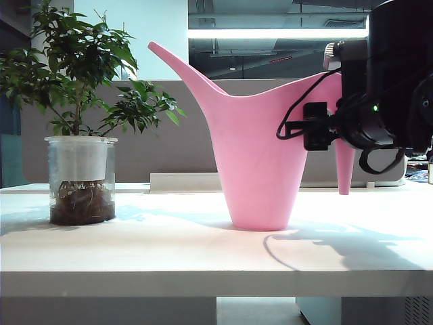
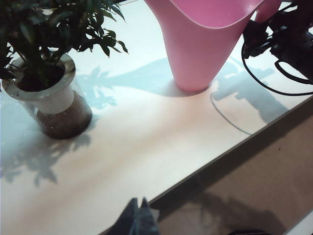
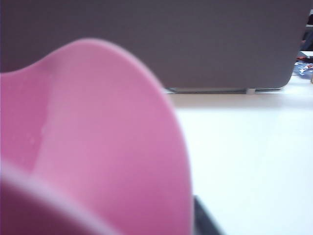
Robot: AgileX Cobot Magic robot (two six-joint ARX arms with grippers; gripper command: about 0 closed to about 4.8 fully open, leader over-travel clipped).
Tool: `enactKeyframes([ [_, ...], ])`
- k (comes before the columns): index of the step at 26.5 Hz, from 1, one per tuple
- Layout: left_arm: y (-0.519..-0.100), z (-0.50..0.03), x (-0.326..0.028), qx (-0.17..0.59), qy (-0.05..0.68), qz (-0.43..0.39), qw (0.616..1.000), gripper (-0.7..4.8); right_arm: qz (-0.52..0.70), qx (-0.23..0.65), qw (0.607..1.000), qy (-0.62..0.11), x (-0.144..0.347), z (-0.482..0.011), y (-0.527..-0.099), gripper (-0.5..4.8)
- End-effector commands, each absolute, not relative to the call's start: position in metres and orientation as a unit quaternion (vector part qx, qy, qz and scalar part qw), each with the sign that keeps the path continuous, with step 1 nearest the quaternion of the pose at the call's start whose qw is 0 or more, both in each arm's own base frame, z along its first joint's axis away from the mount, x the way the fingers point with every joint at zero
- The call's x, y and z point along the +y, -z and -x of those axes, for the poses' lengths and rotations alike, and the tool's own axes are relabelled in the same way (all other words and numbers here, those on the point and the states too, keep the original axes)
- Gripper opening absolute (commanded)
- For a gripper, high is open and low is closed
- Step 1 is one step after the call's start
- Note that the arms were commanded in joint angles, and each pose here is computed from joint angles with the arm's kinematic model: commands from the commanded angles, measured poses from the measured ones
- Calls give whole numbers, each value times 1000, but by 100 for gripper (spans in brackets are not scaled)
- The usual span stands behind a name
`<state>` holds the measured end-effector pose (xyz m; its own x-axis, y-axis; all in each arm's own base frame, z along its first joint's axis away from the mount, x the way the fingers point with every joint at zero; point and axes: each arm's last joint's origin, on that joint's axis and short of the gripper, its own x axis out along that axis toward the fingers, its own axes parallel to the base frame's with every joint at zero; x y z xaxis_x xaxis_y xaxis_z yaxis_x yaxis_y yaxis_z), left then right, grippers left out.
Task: Pick up the watering can from the table, water the potted plant, and put the can back.
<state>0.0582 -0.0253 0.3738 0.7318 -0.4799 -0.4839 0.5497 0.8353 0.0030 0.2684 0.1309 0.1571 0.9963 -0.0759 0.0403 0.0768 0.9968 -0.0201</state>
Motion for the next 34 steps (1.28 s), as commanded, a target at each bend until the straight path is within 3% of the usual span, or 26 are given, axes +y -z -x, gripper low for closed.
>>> enactKeyframes([
  [1, -375, -58, -25, 232, 279, -76, 929, -5, 6, -28, 999, 40, 131, -269, -160, 94],
  [2, -375, -58, -25, 231, 279, -76, 929, -5, 7, -28, 999, 40, 131, -269, -160, 63],
  [6, -375, -58, -25, 231, 279, -76, 929, -5, 60, -51, 996, 46, 129, -269, -167, 45],
  [7, -375, -58, -25, 232, 279, -76, 929, -5, 54, -75, 994, 49, 125, -270, -176, 1],
  [8, -375, -58, -25, 231, 279, -76, 929, -5, 45, -94, 993, 60, 119, -270, -188, -6],
  [12, -375, -58, -25, 231, 279, -76, 929, -5, 32, -142, 987, 74, 104, -269, -223, -6],
  [16, -375, -58, -25, 231, 279, -76, 929, -5, 75, -174, 981, 33, 93, -268, -270, -6],
  [29, -375, -58, -25, 231, 279, -76, 929, -5, 240, -179, 954, -11, 96, -266, -387, -6],
  [34, -375, -58, -25, 231, 279, -76, 929, -5, 293, -179, 939, -19, 98, -265, -410, -6],
])
